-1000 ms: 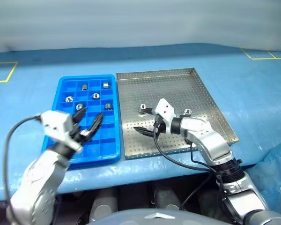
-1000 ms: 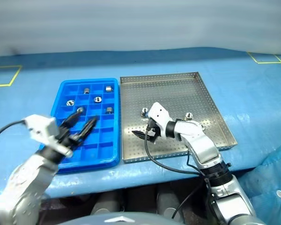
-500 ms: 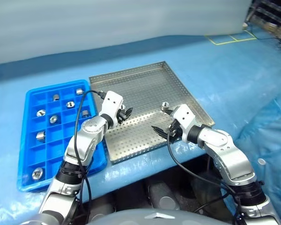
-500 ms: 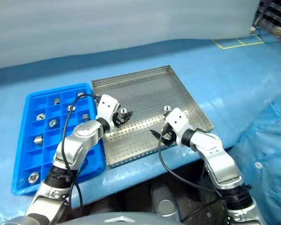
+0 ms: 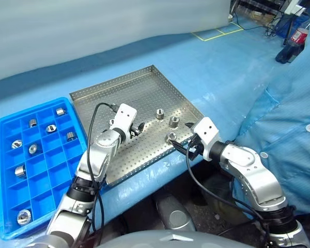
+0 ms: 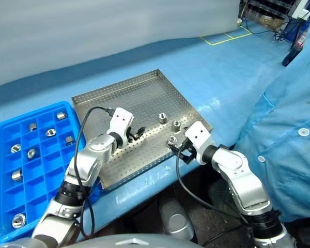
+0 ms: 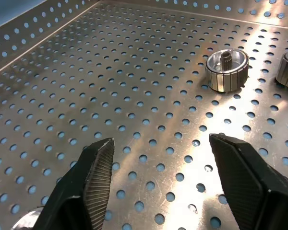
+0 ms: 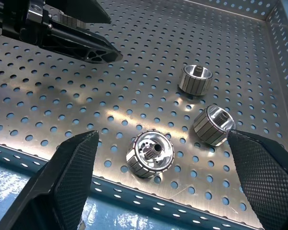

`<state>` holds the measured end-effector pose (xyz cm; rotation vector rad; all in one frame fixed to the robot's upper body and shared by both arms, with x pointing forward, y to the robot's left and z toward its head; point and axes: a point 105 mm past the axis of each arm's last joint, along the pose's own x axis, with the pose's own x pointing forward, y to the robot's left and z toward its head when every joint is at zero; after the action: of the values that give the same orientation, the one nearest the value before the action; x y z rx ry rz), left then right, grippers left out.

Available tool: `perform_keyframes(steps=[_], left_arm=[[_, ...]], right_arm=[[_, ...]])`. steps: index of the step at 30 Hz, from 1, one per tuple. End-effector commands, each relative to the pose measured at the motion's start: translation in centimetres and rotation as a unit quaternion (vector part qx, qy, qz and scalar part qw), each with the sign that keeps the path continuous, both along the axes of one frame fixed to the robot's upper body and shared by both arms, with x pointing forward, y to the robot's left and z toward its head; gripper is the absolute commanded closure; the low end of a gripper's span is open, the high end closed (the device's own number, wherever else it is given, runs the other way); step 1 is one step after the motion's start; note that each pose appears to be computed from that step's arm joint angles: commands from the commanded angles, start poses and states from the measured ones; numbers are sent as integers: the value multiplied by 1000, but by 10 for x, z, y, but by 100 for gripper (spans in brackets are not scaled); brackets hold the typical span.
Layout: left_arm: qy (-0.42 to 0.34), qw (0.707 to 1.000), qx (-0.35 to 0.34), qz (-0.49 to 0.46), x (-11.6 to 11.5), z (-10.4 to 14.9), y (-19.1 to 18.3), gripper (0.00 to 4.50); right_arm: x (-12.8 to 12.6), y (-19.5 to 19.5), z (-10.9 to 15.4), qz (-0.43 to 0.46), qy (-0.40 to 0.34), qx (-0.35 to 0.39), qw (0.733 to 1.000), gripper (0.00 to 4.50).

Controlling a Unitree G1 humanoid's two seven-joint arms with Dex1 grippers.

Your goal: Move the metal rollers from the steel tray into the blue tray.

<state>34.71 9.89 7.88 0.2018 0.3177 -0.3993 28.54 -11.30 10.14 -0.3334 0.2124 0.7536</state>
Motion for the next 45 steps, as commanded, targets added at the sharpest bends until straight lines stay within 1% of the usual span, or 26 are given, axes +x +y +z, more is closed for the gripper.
perform_keyframes(steps=[1, 5, 8, 12, 15, 19, 22, 28, 31, 34, 38, 41, 43, 45], left_arm=[[-51, 997, -14, 50, 2, 25, 16, 3], [-75, 993, -35, 82, 1, 36, 26, 3], [-76, 993, -29, 87, -1, 37, 28, 3], [-50, 994, -2, 102, -3, 26, 34, 3], [-23, 993, 22, 110, -2, 10, 36, 3], [-6, 991, 52, 126, 2, -6, 42, 3], [2, 991, 52, 127, 5, -10, 39, 3], [18, 993, 19, 116, 7, -14, 29, 3], [23, 994, -4, 102, 7, -13, 23, 56], [24, 995, -14, 92, 7, -12, 20, 147], [20, 996, -19, 80, 4, -10, 18, 147], [4, 997, -39, 73, 4, -2, 17, 200], [-2, 997, -40, 64, 2, 2, 15, 263], [-8, 997, -44, 59, 1, 6, 14, 271]], right_arm=[[3, 4, 8, 10, -14, -1, 1000, 0], [3, 6, 8, 16, -12, -4, 1000, 0], [3, 7, 7, 20, -12, -6, 1000, 0], [4, 8, 7, 23, -12, -6, 1000, 0], [4, 8, 7, 23, -12, -6, 1000, 0], [5, 8, 8, 21, -14, -6, 1000, 0], [4, 8, 8, 21, -14, -7, 1000, 0], [3, 7, 8, 19, -15, -7, 1000, 0], [3, 7, 8, 17, -16, -7, 1000, 0], [3, 6, 8, 15, -17, -8, 1000, 0], [4, 7, 8, 16, -17, -7, 1000, 0], [4, 8, 8, 18, -18, -8, 1000, 0], [5, 9, 9, 20, -18, -7, 1000, 0], [6, 9, 10, 19, -19, -6, 1000, 0]])
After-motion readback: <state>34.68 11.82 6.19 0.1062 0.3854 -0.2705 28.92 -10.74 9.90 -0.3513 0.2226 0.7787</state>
